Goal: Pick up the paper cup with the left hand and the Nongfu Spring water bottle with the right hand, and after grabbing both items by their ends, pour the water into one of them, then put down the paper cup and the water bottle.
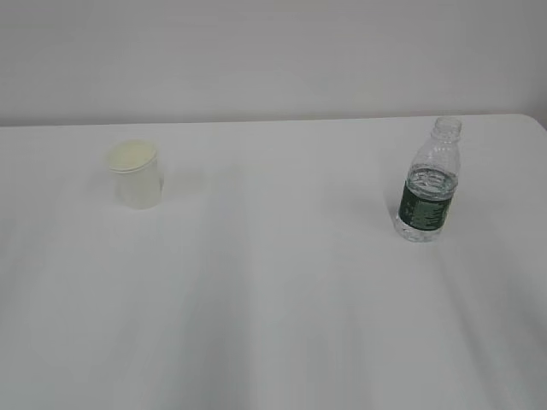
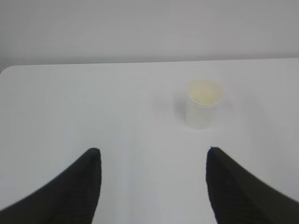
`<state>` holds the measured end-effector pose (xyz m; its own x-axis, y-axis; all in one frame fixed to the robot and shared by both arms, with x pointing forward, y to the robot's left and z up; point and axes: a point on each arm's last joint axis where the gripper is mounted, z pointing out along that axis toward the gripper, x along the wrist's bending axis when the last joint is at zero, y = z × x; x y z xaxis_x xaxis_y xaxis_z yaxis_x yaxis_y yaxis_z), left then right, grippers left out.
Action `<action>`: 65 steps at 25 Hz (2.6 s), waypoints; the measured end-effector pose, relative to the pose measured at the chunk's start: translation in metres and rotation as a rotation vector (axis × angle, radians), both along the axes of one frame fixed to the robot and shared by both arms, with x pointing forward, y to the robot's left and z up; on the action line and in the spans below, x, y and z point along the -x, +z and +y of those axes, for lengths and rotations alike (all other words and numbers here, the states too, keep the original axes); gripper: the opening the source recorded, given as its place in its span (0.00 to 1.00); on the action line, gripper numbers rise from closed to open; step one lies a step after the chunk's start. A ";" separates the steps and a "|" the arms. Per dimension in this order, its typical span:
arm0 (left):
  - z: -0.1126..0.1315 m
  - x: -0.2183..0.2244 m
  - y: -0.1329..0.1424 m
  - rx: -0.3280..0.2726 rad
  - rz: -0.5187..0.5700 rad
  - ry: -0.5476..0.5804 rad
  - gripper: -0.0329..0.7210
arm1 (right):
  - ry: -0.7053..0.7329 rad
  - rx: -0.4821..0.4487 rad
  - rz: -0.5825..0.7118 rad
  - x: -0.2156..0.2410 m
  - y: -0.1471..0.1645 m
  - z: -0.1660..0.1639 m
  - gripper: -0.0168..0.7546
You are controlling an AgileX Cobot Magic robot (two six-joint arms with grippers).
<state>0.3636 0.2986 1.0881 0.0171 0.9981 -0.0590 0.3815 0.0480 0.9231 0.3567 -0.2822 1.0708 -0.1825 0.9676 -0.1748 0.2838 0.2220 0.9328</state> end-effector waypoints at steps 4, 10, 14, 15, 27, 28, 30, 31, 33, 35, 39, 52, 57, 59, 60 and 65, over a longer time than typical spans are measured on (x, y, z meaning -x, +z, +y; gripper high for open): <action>0.001 -0.006 -0.003 0.000 -0.033 0.009 0.70 | 0.007 -0.007 -0.043 -0.001 -0.001 0.001 0.72; 0.002 -0.011 -0.025 0.000 -0.056 0.027 0.70 | 0.020 -0.018 -0.103 -0.003 -0.008 0.002 0.72; 0.003 -0.013 -0.024 0.001 -0.106 0.036 0.70 | 0.025 -0.024 -0.134 -0.004 -0.008 0.003 0.72; 0.003 -0.014 -0.022 0.001 -0.124 0.038 0.70 | 0.026 -0.024 -0.134 -0.005 -0.008 0.003 0.72; 0.005 -0.044 -0.039 -0.003 -0.059 0.052 0.70 | 0.038 -0.049 -0.101 -0.039 -0.021 0.011 0.72; 0.005 -0.047 -0.041 -0.003 -0.054 0.054 0.70 | 0.039 -0.052 -0.101 -0.041 -0.022 0.011 0.72; 0.006 -0.054 -0.044 -0.005 -0.057 0.059 0.70 | 0.041 -0.054 -0.096 -0.046 -0.025 0.012 0.72; 0.006 -0.057 -0.045 -0.003 -0.061 0.063 0.70 | 0.042 -0.057 -0.097 -0.048 -0.025 0.013 0.72; 0.007 -0.062 -0.053 0.004 -0.065 0.076 0.70 | 0.041 -0.065 -0.084 -0.053 -0.029 0.014 0.72; 0.009 -0.064 -0.065 0.022 -0.076 0.102 0.70 | 0.042 -0.070 -0.075 -0.058 -0.033 0.015 0.72; 0.008 -0.062 -0.080 0.045 -0.116 0.124 0.70 | 0.048 -0.091 -0.063 -0.066 -0.049 0.017 0.72; -0.027 -0.059 -0.092 0.015 -0.131 -0.074 0.70 | 0.088 -0.127 -0.035 -0.061 -0.106 0.021 0.72; -0.032 -0.044 -0.118 -0.001 -0.169 -0.115 0.69 | 0.109 -0.131 -0.063 -0.052 -0.111 0.021 0.72; -0.032 -0.034 -0.129 -0.010 -0.190 -0.128 0.69 | 0.117 -0.125 -0.058 -0.050 -0.113 0.022 0.72; -0.032 -0.030 -0.131 -0.014 -0.204 -0.137 0.69 | 0.118 -0.125 -0.059 -0.050 -0.113 0.022 0.72; -0.036 -0.020 -0.138 -0.031 -0.230 -0.215 0.69 | 0.138 -0.127 -0.074 -0.043 -0.119 0.022 0.72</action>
<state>0.3834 0.2627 0.9503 0.2371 0.9715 0.0011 0.1609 -0.0404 0.9861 0.3993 -0.2602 0.9522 -0.3062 0.9494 -0.0707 0.1881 0.1331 0.9731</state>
